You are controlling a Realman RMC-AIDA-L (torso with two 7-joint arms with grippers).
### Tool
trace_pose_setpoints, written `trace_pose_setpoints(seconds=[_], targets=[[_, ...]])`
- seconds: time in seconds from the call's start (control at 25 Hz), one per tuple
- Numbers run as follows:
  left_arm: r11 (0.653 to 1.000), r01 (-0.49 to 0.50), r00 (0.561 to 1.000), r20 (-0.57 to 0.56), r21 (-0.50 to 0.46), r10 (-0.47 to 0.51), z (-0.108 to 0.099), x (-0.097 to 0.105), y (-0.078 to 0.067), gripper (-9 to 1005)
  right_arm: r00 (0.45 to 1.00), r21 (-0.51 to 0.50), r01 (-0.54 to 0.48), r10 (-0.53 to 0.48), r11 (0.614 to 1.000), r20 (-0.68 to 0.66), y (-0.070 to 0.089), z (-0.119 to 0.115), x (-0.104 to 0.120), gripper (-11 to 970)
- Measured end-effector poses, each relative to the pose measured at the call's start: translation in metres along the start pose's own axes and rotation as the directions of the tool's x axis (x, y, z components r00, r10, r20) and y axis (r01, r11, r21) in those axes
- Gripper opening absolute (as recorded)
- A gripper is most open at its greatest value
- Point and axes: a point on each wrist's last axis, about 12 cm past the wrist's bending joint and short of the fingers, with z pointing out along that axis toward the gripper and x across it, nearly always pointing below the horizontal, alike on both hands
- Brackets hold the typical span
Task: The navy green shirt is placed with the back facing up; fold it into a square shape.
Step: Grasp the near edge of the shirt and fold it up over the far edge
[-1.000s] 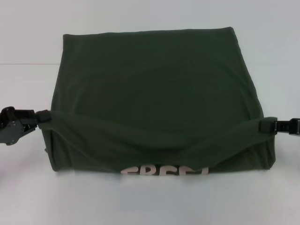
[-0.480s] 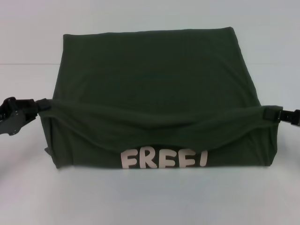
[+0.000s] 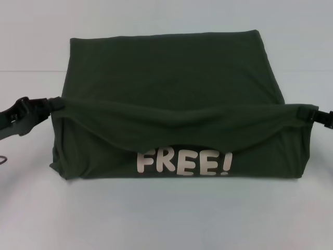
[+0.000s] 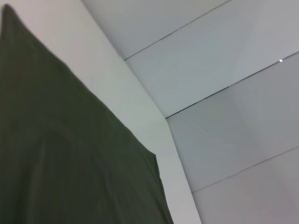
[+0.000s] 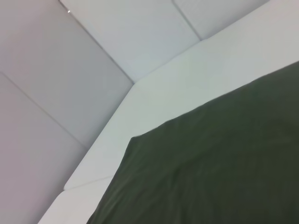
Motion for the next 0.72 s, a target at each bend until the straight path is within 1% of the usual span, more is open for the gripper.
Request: trace_pose_setpoints(seconds=[0.24,0.72], targets=[[0.998,-0.067,0.998,0.021,-0.007,0.067,0.011,-0.007,-0.003,32,0.998,0.027,0.014,-0.015,1.000,0.058,-0.001,0.006,-0.002,67],[0.988,-0.145,0.987,0.068,-0.054,0.148,0.028,-0.011,-0.003,32,0.996,0.057,0.052,-0.056,0.997,0.064,0.001,0.022,-0.004,84]])
